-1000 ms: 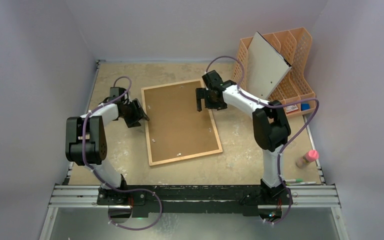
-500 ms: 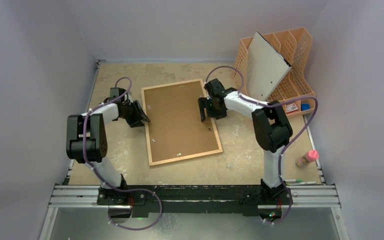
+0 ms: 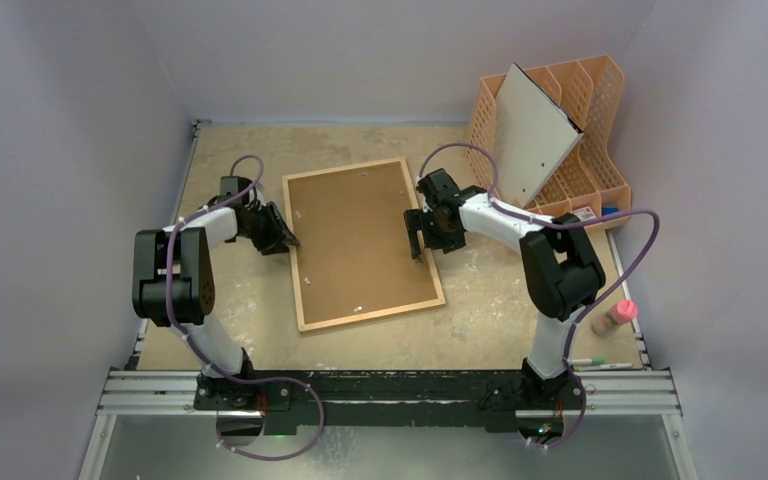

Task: Put the photo into the frame
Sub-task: Place the photo frame item in the photo frame, then install the photo frame at the center of the board.

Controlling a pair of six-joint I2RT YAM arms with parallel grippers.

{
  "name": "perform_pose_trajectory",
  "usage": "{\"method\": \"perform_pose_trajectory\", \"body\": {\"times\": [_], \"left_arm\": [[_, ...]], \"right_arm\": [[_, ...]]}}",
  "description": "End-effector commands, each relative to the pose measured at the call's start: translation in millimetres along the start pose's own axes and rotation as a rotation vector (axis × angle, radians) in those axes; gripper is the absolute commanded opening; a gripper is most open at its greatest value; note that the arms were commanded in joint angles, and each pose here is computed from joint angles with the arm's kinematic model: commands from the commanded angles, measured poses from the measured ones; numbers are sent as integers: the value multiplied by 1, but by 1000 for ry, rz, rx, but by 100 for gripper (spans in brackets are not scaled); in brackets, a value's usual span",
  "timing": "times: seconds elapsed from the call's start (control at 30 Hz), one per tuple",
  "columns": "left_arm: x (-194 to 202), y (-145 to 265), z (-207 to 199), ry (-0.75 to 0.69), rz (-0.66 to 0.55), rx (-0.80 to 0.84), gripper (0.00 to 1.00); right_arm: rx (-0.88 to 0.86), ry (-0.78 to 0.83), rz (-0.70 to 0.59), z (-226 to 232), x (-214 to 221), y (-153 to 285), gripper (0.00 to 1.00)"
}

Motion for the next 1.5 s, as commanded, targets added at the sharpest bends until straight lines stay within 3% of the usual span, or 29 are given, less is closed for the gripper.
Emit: {"method": "perform_pose_trajectory", "body": {"times": [0.0,0.4,0.6,0.9,1.23,1.33,1.47], "left_arm": [[8,-5,9,-11,20,-26,36],[11,-9,10,7,28,-20,30],[12,-10,10,13,33,-22,26],[13,-12,12,16,41,-27,22],[15,-12,12,20,44,-25,20],[15,-11,12,20,42,-24,20],[14,-10,10,19,36,-21,20]], "right_arm": [[21,17,3,0,3,2,82],[105,22,44,-9,10,-7,68],[133,-1,73,-13,16,-13,49],[87,-9,127,-12,30,-12,37],[38,-20,111,-6,29,-7,8],[24,-23,108,-4,28,-7,9],[16,-39,86,0,23,-2,28]]}}
Point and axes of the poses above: each gripper's point midway between its finger pads, its own y axis back along the fingers, its own z axis along the line the jaws close on, x = y × z, the point moved 5 cm from there along y, back along the fingers, and after that the axes turned 13 degrees about -y, right-handed, at the moved point
